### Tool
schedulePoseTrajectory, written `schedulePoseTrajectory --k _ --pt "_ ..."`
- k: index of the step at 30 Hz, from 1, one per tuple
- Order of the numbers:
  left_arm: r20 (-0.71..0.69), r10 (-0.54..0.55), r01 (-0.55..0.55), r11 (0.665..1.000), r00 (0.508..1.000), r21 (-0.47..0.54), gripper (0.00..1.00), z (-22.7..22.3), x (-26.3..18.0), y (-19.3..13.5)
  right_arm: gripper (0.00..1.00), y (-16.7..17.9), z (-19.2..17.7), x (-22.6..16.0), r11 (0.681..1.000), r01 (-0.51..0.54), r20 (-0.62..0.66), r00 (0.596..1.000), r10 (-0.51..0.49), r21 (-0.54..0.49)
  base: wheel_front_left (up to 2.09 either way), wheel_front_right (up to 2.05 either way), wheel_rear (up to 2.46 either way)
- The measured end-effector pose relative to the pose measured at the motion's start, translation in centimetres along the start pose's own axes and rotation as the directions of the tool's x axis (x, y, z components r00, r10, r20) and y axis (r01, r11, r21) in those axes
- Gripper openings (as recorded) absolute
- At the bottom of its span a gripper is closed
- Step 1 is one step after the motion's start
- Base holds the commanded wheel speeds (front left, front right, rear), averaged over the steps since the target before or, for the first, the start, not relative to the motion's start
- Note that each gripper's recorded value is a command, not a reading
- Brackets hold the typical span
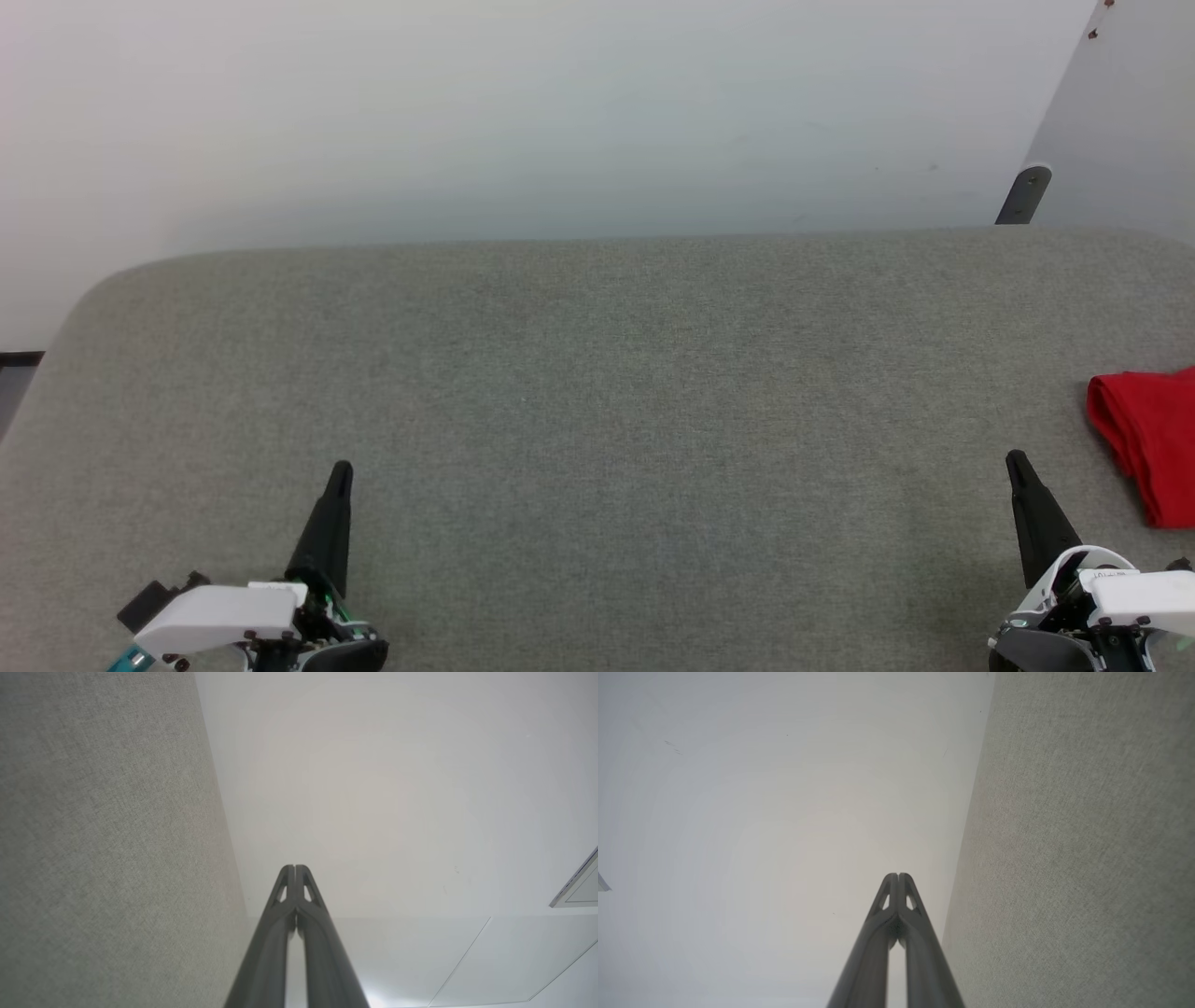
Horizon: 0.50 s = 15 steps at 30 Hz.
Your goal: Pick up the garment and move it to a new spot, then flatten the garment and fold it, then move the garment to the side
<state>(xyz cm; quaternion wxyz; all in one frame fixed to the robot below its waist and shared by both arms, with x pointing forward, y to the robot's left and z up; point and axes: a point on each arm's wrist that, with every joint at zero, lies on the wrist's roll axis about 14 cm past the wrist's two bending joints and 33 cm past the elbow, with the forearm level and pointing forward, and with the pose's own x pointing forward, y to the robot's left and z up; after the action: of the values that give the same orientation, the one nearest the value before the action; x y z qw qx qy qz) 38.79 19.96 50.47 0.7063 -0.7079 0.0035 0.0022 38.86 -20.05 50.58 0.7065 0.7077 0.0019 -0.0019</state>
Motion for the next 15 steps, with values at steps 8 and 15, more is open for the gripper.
schedulePoseTrajectory --k 8,15 --pt "0.0 0.0 0.0 1.0 1.0 0.0 0.0 0.0 0.0 0.0 0.0 0.0 0.0 0.0 1.0 0.0 0.0 1.0 0.0 0.0 0.0 0.0 0.0" --pt "0.0 0.0 0.0 1.0 1.0 0.0 0.0 0.0 0.0 0.0 0.0 0.0 0.0 0.0 1.0 0.0 0.0 1.0 0.0 0.0 0.0 0.0 0.0"
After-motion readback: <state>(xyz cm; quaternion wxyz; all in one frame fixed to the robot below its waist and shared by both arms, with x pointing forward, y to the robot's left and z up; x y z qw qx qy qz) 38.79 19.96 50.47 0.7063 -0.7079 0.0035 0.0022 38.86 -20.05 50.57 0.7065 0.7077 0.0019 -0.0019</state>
